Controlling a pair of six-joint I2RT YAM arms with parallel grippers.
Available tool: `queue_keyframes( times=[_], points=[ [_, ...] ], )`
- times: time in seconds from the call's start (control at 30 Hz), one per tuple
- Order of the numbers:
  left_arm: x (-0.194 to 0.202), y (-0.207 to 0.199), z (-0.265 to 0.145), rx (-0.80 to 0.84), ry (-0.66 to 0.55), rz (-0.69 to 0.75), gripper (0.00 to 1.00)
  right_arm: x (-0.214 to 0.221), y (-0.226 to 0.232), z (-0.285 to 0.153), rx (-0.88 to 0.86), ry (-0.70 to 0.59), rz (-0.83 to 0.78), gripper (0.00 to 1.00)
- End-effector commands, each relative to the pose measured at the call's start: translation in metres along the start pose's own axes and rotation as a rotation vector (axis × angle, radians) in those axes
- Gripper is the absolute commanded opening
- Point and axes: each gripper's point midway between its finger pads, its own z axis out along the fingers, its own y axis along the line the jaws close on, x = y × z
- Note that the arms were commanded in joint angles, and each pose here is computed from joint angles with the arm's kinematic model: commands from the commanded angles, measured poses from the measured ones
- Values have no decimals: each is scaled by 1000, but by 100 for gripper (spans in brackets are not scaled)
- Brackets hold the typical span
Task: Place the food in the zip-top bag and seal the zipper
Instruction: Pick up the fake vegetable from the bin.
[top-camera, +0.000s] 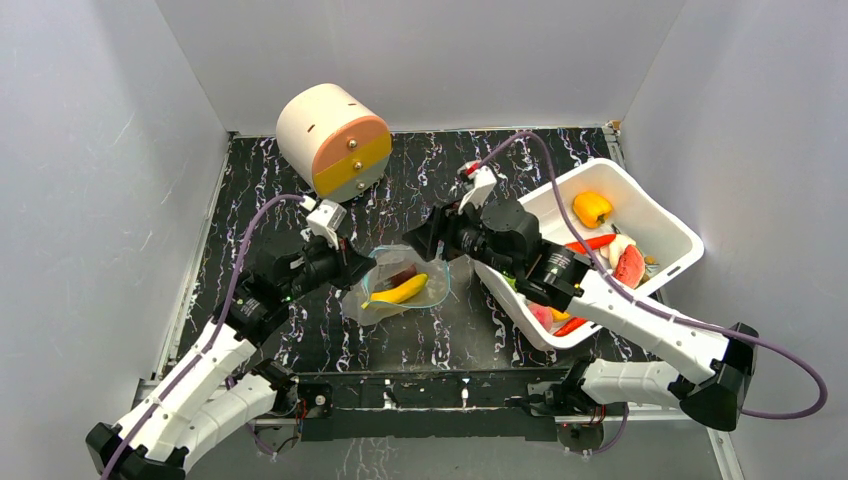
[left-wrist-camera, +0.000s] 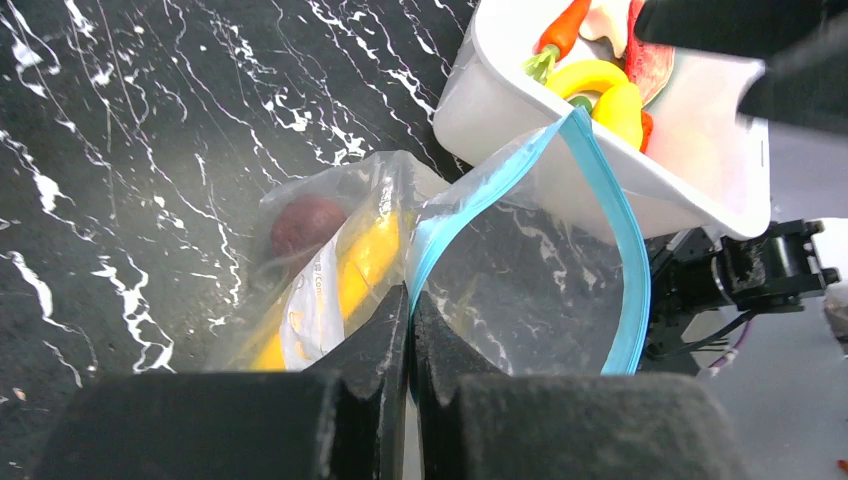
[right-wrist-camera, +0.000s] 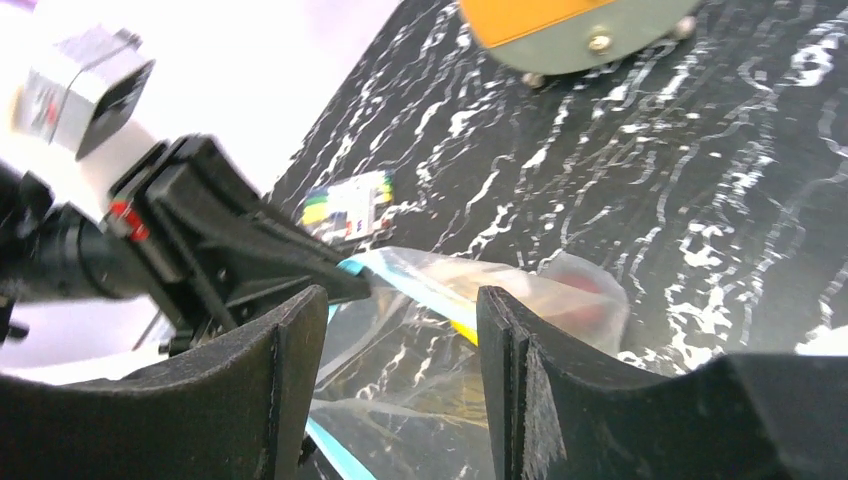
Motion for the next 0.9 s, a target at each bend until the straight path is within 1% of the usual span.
queue_keyframes(
  times=[0.0,0.13,0.33,0.47,0.63,0.73,0.87],
  points=[
    [-14,-6,-8,40,-54,144,0,-39,-23,-21,216,-110,109,54],
    [-18,-9,-13,61,-60,220,0,-40,-60,-27,421,-127,132,53],
    [-12,-15,-16,116,-47,305,0,-39,-112,-33,584,-116,237,52],
    [-2,-16,-15,144,-24,314,0,-38,-159,-50,737,-121,331,51],
    [7,-15,-15,155,-10,317,0,-29,-217,-79,1001,-140,462,48],
    [6,-15,-15,152,-15,326,0,-15,-248,-95,1161,-140,527,47],
    [7,-15,-15,157,-10,331,0,3,-278,-113,1274,-162,603,46]
  ],
)
